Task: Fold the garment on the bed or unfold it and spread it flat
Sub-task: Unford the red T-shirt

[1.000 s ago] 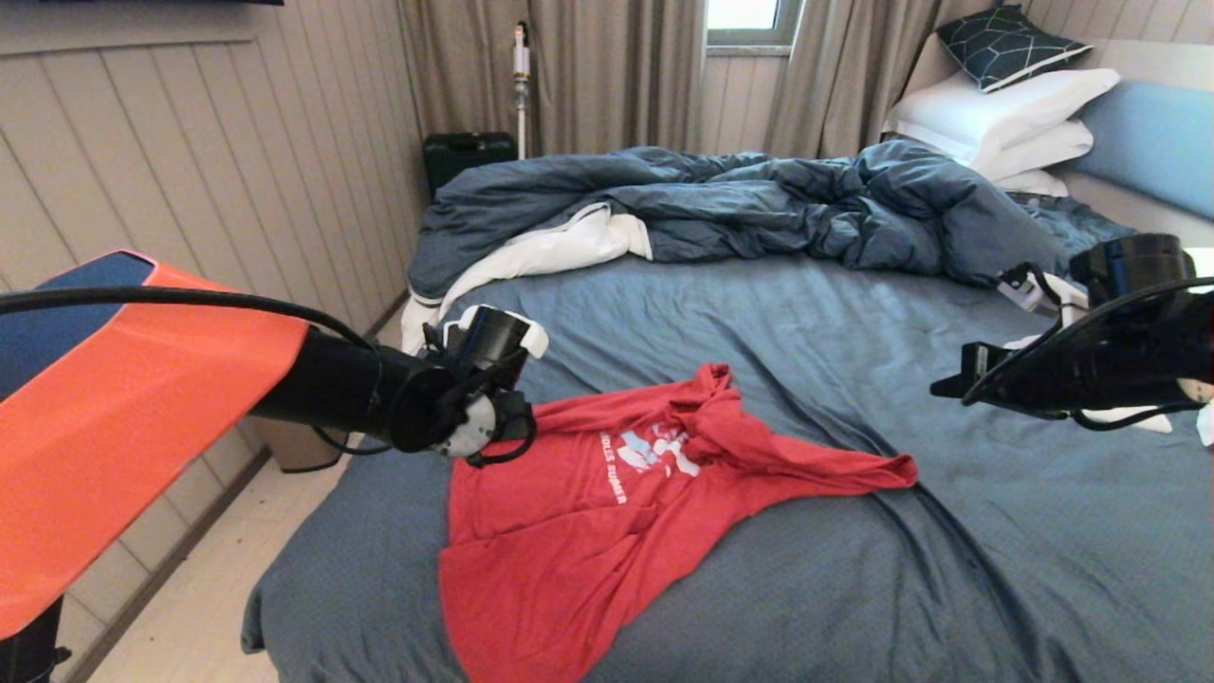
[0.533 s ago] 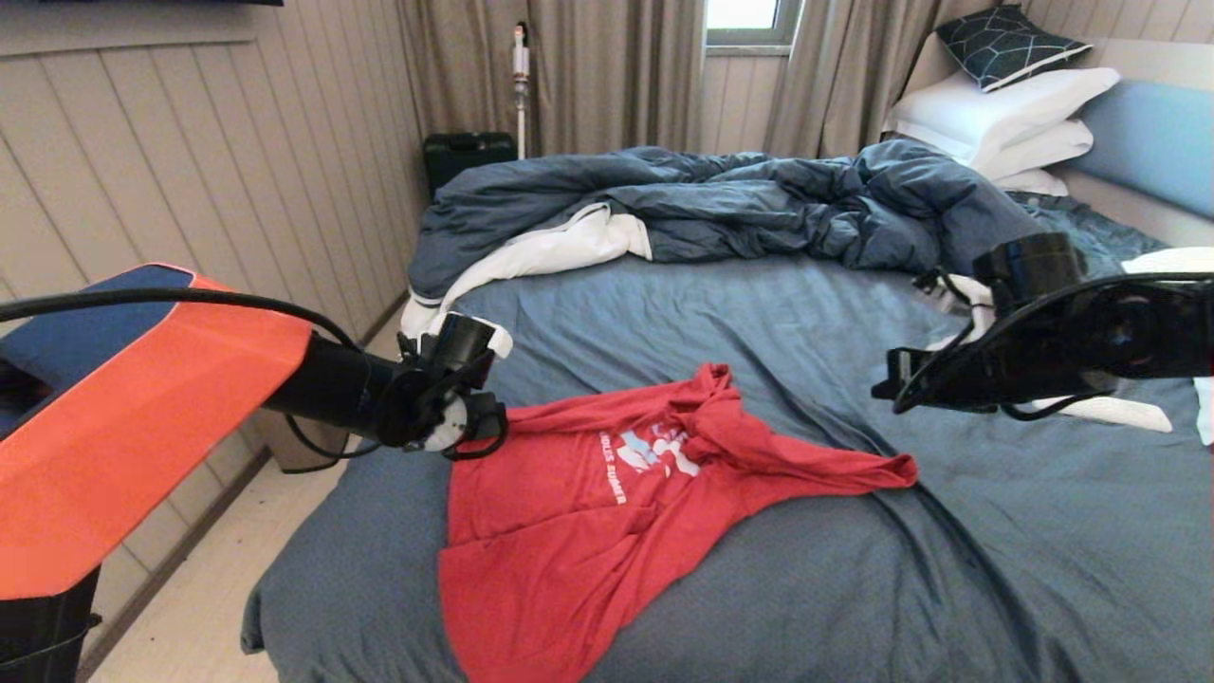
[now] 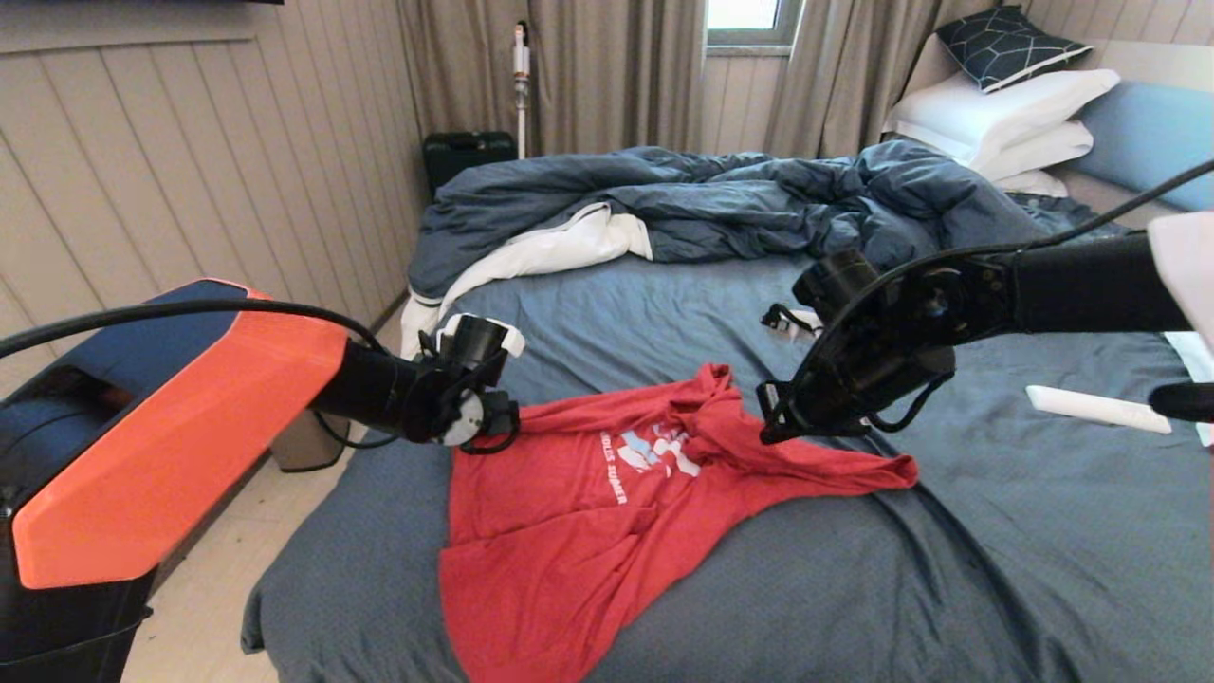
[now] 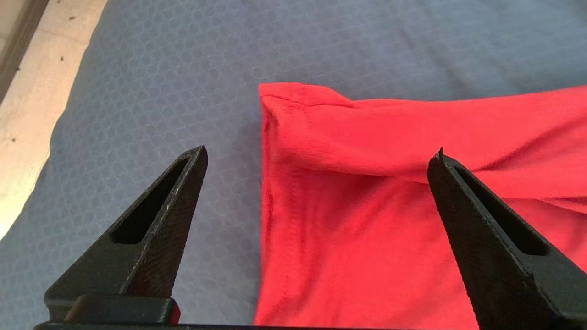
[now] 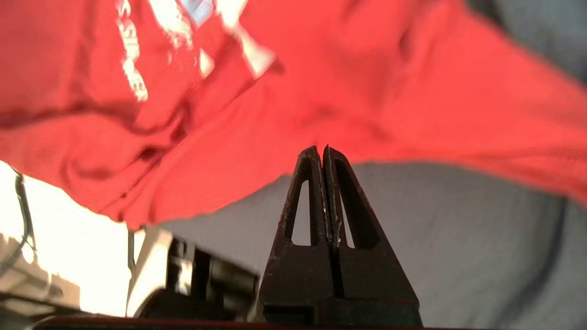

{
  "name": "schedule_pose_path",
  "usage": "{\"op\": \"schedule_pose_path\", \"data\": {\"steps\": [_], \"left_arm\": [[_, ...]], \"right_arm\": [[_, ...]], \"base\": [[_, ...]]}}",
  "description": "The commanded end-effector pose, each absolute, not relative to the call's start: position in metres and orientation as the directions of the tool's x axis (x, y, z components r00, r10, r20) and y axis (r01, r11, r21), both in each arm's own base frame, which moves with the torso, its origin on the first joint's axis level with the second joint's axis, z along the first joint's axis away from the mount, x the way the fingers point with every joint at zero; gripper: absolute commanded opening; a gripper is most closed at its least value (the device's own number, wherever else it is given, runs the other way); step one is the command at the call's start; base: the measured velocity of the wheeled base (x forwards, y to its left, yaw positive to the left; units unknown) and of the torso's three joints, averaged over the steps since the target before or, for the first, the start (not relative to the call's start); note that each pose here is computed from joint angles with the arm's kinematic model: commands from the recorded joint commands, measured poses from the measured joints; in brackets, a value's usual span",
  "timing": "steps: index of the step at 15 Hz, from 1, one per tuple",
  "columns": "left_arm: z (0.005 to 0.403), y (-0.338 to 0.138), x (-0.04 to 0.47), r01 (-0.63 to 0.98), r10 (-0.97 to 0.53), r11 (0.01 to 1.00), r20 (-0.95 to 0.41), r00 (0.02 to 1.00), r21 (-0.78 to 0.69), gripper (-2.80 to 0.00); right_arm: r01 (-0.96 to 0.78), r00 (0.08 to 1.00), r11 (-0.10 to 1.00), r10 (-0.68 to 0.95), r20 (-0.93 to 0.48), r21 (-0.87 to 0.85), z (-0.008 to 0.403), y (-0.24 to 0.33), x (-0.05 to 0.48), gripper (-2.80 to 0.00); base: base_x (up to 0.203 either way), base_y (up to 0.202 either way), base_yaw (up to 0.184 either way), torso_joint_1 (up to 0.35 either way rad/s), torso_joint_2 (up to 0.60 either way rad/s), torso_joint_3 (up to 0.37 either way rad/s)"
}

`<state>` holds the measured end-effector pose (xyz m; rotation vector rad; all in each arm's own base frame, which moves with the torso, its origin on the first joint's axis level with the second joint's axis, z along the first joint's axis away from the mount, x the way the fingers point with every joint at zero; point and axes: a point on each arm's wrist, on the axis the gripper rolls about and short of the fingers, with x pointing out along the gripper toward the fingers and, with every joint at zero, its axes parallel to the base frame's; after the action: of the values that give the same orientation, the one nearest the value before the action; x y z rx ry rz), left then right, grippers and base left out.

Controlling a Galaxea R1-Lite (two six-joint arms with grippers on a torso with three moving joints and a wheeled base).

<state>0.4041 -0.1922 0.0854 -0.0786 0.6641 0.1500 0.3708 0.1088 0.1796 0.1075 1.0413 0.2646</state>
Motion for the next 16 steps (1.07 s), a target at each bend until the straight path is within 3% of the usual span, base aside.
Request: {"op": "schedule_pose_path", "data": {"steps": [1, 2, 8, 16], "left_arm": [[0.073, -0.193, 0.407, -0.168, 0.123, 0.986, -0.633, 0.764, -0.011, 0.00], [0.070, -0.194, 0.409, -0.168, 0.124, 0.986, -0.635, 0.762, -0.009, 0.00], [0.074, -0.195, 0.408, -0.162, 0.120, 0.987, -0.628, 0.769, -0.010, 0.00], [0.070, -0.195, 0.408, -0.164, 0.123, 0.987, -0.635, 0.763, -0.005, 0.00]], "right_arm": [[-0.182, 0.462, 0.965, 0.252, -0.850, 0.187, 0.179, 0.127, 0.377, -2.80], [-0.182, 0.457, 0.970, 0.230, -0.859, 0.163, 0.176, 0.135, 0.380, 0.00], [-0.185, 0.465, 0.983, 0.100, -0.879, 0.013, 0.155, 0.173, 0.395, 0.00], [-0.140, 0.574, 0.975, -0.061, -0.817, -0.171, 0.129, 0.187, 0.413, 0.00]], "base": [[0.000, 0.000, 0.000, 0.000, 0.00, 0.000], [0.000, 0.000, 0.000, 0.000, 0.00, 0.000], [0.000, 0.000, 0.000, 0.000, 0.00, 0.000], [0.000, 0.000, 0.000, 0.000, 0.00, 0.000]]}}
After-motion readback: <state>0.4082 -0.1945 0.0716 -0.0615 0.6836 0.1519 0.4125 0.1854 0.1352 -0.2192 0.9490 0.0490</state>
